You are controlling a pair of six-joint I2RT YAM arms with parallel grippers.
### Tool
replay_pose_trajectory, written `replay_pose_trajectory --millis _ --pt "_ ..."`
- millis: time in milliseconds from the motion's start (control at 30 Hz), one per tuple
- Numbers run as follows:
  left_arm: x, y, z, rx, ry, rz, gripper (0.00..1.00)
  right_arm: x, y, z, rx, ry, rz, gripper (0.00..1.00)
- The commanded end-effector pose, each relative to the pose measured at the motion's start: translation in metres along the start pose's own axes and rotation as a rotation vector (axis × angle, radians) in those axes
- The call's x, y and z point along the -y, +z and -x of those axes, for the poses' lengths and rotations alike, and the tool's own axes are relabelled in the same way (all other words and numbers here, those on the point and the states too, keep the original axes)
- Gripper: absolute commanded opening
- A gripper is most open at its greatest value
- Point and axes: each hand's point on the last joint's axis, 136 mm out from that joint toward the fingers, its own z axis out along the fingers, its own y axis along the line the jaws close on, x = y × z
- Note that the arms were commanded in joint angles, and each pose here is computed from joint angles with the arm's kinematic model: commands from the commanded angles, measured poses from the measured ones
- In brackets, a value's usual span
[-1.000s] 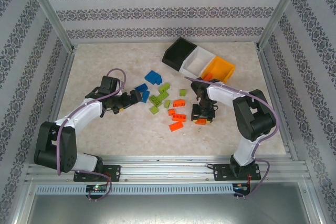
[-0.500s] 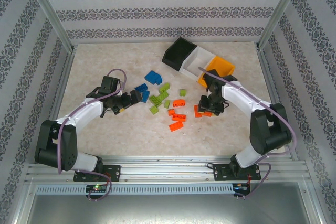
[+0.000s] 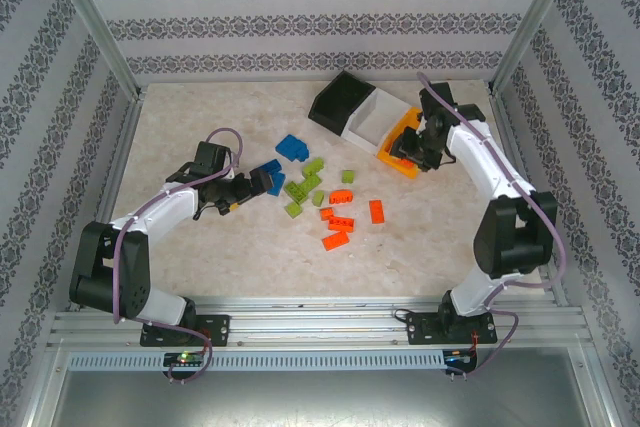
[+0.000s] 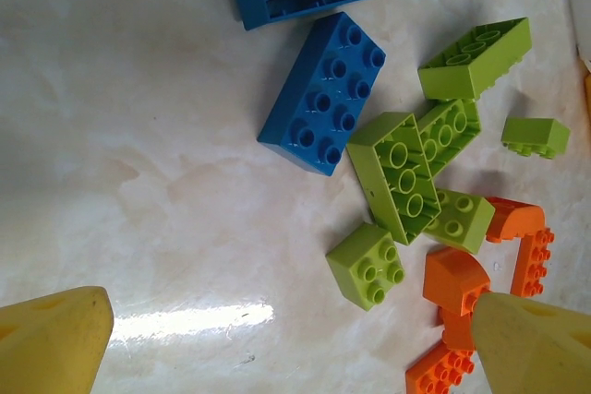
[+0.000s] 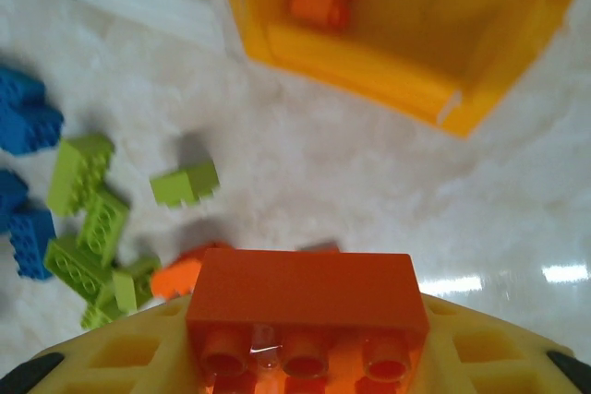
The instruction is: Sort the legos into containers by color
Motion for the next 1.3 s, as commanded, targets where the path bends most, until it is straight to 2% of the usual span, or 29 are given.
replay_pose_trajectory --millis 0,200,433,667,800,967,1267 --pt "-0.002 -0.010 0.003 0.019 0.019 0.009 1.00 0.000 0.015 0.021 -0.021 0.021 -0.008 0.40" --pt "-0.018 -0.018 -0.003 0.024 0.009 0.044 1.00 0.002 0.038 0.067 -0.016 0.036 -0.046 0.40" --pt "-0.024 -0.022 0.004 0.028 -0.007 0.055 1.00 0.014 0.065 0.098 -0.029 0.070 -0.099 0.40" --pt "-0.024 -0.023 0.012 0.022 -0.009 0.058 1.00 0.033 0.075 0.109 -0.034 0.111 -0.130 0.42" --pt "-0.023 -0.021 0.016 0.021 -0.013 0.056 1.00 0.037 0.080 0.108 -0.044 0.109 -0.135 0.48" --pt "-0.021 -0.018 0.019 0.015 -0.020 0.042 1.00 0.037 0.071 0.107 -0.029 0.101 -0.135 0.62" --pt "-0.015 -0.015 0.023 0.023 -0.023 0.014 1.00 0.023 0.027 0.093 0.032 0.085 -0.070 0.69"
